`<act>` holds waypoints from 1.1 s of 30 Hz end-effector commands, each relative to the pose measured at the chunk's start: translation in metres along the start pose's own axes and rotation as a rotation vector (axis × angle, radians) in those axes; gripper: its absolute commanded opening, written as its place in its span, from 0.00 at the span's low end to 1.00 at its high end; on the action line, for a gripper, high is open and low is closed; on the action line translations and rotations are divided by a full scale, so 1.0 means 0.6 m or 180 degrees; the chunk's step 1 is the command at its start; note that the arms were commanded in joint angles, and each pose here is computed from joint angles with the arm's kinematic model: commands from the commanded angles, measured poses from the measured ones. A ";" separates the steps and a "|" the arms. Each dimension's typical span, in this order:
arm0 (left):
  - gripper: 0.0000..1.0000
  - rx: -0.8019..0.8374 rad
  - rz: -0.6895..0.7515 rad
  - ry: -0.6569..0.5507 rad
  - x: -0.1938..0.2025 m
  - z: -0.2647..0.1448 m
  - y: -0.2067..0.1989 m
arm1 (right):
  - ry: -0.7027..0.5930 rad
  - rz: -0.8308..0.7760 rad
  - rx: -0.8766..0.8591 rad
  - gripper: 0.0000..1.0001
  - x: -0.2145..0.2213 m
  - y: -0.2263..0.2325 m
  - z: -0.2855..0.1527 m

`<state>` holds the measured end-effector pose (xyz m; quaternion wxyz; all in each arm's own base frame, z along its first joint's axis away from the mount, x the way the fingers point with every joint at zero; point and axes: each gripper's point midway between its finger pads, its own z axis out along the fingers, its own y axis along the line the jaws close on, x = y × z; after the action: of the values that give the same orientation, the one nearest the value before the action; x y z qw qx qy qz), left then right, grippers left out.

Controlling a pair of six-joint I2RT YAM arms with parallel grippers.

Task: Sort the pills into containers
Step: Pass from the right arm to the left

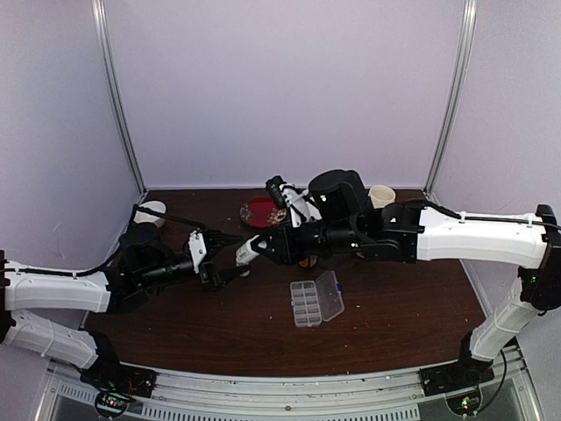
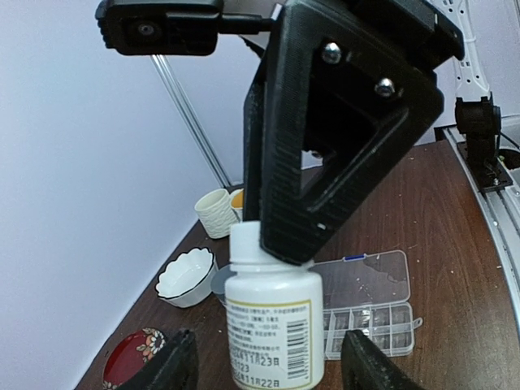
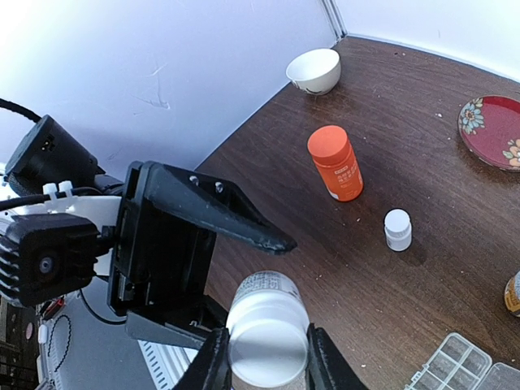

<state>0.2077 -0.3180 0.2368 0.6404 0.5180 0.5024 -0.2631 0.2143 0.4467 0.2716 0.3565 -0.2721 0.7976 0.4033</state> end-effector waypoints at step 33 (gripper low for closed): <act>0.20 0.1072 -0.0281 -0.0400 -0.079 0.010 -0.066 | 0.0193 -0.1440 -0.0598 0.17 0.054 0.038 -0.021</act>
<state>0.1852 -0.3340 0.2222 0.5585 0.5501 0.5100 -0.3541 0.1875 0.4390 0.2616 0.3748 -0.3961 0.7379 0.3976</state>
